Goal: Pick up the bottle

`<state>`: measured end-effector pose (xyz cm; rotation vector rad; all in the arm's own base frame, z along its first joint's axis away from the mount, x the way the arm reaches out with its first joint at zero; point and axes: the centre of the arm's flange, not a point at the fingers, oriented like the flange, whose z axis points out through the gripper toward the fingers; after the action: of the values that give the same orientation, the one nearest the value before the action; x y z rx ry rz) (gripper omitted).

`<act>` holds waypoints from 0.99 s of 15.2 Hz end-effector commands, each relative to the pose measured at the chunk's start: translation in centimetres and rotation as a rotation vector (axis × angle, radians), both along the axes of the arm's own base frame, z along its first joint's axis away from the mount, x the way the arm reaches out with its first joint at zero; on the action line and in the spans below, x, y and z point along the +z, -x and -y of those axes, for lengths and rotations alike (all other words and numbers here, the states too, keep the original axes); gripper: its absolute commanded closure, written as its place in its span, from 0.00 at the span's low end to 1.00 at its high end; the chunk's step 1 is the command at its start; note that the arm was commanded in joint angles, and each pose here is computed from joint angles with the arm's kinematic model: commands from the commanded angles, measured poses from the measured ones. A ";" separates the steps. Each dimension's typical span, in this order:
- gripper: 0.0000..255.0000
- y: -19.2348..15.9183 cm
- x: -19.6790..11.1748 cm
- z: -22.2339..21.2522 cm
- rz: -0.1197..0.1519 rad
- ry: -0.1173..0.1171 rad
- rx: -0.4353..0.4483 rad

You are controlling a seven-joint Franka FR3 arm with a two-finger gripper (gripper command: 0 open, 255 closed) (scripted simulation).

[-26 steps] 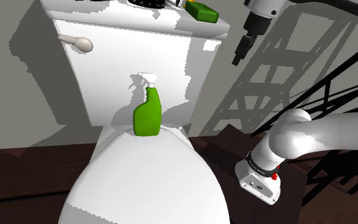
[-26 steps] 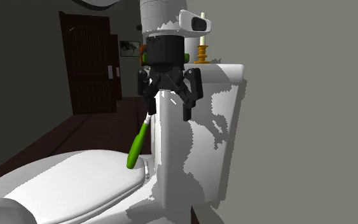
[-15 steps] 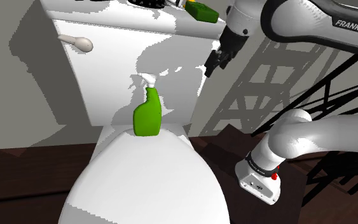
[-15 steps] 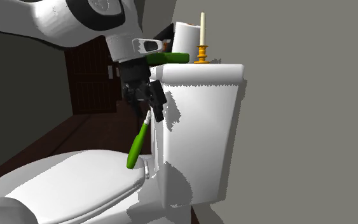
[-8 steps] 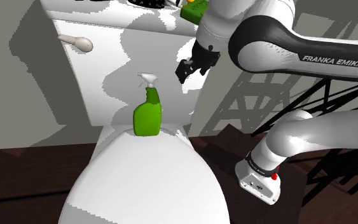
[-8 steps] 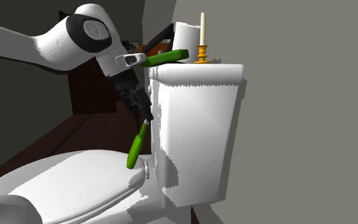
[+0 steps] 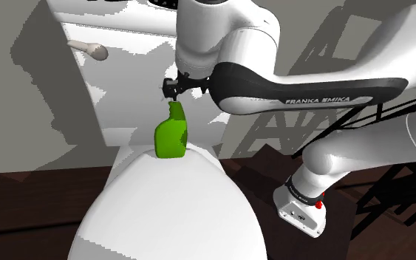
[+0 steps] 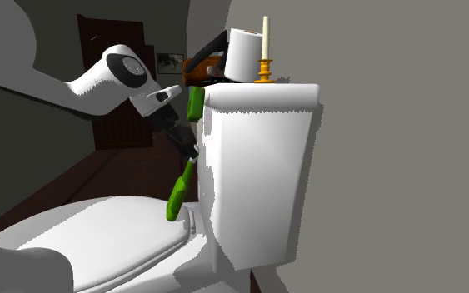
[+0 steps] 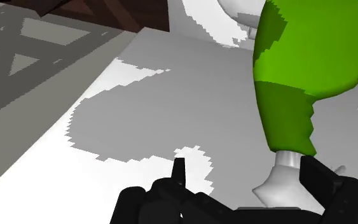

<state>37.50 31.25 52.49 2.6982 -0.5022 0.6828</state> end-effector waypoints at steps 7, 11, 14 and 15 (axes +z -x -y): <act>0.00 -2.4 -4.4 -3.2 0.061 0.026 -0.065; 0.00 -2.4 -5.7 -3.2 0.061 0.026 -0.065; 1.00 -2.3 -5.7 -3.2 0.061 0.026 -0.065; 1.00 -2.3 -5.8 -3.2 0.061 0.026 -0.065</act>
<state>39.71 34.59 46.79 2.6316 -0.5876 0.7512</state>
